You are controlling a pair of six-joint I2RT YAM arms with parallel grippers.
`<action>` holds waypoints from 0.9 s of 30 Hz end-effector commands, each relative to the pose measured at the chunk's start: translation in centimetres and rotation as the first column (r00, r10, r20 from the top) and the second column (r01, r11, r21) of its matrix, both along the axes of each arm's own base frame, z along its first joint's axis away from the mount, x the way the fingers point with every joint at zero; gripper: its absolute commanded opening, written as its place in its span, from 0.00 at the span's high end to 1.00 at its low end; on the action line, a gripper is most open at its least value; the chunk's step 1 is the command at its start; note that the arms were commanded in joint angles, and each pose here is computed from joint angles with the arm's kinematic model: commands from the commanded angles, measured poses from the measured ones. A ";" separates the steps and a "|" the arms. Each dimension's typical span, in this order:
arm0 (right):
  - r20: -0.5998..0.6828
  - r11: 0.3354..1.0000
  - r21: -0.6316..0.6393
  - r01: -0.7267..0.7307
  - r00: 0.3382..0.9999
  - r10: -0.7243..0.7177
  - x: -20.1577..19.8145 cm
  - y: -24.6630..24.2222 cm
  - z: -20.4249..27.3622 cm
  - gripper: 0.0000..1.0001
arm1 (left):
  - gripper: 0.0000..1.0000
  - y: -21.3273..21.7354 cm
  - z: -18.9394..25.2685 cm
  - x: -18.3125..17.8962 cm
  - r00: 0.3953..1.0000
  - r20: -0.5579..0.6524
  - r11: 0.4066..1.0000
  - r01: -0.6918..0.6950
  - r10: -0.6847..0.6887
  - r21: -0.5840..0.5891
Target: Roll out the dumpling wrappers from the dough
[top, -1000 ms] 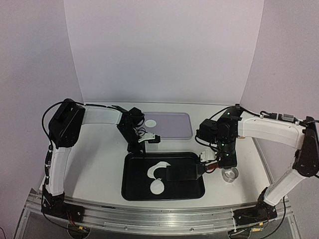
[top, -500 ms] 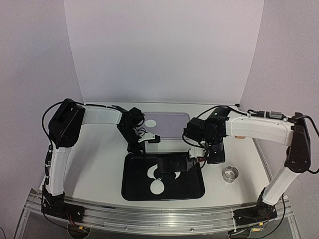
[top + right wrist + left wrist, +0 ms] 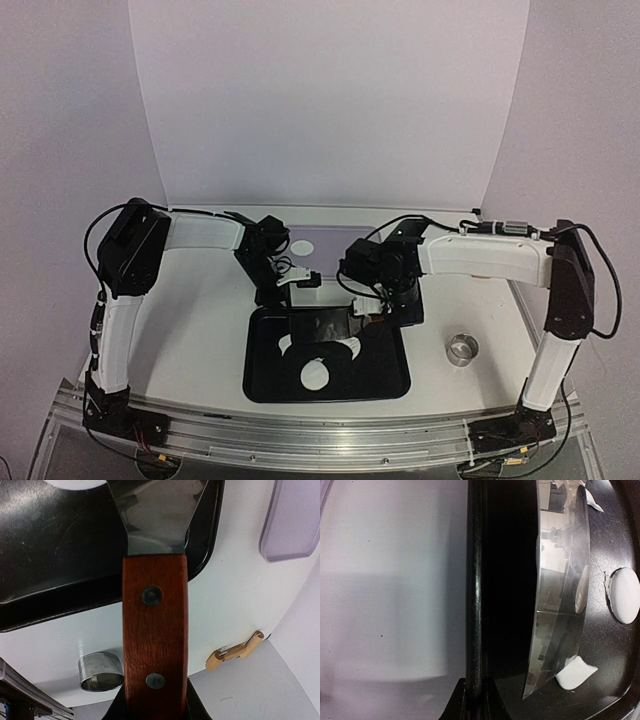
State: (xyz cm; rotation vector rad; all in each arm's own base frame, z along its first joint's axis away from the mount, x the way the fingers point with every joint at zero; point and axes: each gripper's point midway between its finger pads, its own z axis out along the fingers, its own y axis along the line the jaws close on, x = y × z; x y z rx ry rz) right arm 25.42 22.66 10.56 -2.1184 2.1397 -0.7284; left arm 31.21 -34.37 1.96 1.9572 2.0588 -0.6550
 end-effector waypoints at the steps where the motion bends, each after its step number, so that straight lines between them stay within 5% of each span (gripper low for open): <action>1: 0.048 0.999 0.010 -0.030 0.998 0.030 1.1 1.5 -0.1 1.00 | 1.00 -0.5 1.1 1.6 0.995 0.094 1.000 0.024 -0.022 -0.015; 12: 0.028 0.999 -0.039 -0.033 0.999 0.034 -2.4 -3.8 -1.3 1.00 | 1.00 -0.5 1.0 1.6 0.995 0.099 1.000 0.026 -0.024 -0.017; 27: -0.076 0.996 0.032 -0.079 0.994 0.081 -7.0 -4.8 -1.4 1.00 | 1.00 -0.4 1.1 1.7 0.994 0.104 1.000 0.023 -0.022 -0.011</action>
